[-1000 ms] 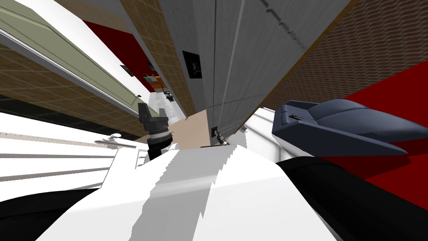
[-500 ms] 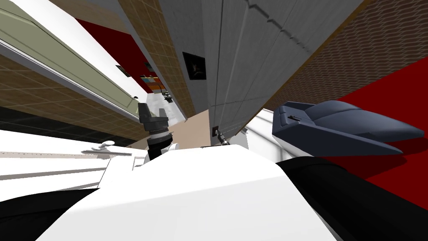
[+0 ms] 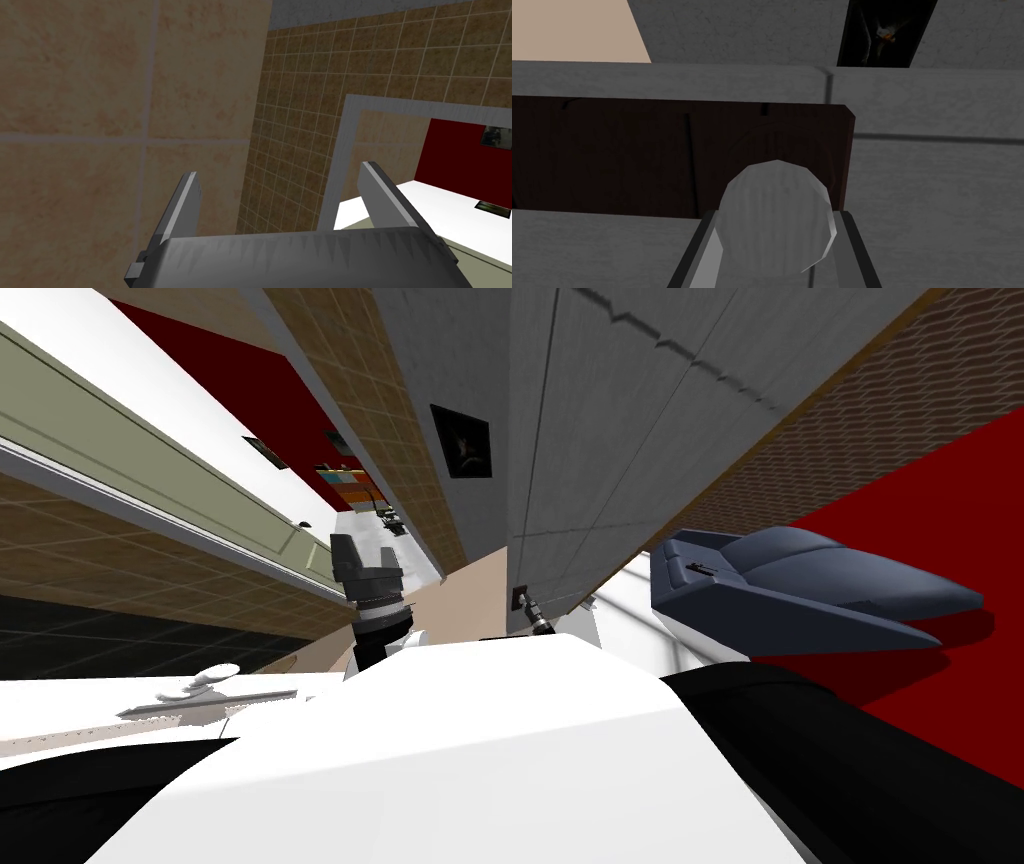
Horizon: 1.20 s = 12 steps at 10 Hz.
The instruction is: Push the door open
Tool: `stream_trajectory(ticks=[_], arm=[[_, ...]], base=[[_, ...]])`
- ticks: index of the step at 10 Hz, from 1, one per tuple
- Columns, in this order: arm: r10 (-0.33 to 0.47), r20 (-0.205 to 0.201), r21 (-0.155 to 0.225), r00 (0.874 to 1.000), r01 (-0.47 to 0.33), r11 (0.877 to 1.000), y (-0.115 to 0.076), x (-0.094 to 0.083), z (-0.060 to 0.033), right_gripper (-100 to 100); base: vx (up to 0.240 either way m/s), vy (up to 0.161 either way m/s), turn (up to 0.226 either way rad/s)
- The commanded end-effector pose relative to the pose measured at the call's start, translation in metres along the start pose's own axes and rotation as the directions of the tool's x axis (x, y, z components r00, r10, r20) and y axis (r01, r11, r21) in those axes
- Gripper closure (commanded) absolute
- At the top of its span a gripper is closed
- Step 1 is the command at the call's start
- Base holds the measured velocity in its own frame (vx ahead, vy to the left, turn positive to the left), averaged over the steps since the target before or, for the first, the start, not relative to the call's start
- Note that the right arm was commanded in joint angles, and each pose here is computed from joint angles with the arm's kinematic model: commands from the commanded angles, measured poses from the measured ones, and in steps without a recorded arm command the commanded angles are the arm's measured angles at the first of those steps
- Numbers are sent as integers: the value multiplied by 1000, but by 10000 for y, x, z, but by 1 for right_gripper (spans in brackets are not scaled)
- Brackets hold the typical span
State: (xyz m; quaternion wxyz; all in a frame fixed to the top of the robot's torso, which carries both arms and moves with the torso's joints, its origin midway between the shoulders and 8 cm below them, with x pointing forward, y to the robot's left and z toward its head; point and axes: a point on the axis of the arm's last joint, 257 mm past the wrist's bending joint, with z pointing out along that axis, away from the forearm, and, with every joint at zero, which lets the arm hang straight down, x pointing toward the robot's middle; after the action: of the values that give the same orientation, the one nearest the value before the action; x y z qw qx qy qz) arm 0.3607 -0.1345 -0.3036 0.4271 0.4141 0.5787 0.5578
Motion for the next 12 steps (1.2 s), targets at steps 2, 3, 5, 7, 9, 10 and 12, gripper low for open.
stream_trajectory(ticks=[2,3,5,7,9,10,12], arm=[[-11,66,0,998,11,1000,19,-298,99,100],[-11,89,0,996,11,1000,21,-387,135,100],[-6,133,-2,991,6,1000,28,-549,203,100],[-7,110,2,994,6,1000,16,-480,107,-100],[4,107,-1,994,-4,1000,26,-445,65,-100],[15,107,-5,994,-15,1000,39,-415,41,-100],[19,108,-6,994,-18,1000,53,-404,34,-100]], base=[[190,165,-142],[190,196,-146],[164,177,-116],[-154,27,-50],[-235,-14,-14],[-248,11,-40],[-173,26,-26]])
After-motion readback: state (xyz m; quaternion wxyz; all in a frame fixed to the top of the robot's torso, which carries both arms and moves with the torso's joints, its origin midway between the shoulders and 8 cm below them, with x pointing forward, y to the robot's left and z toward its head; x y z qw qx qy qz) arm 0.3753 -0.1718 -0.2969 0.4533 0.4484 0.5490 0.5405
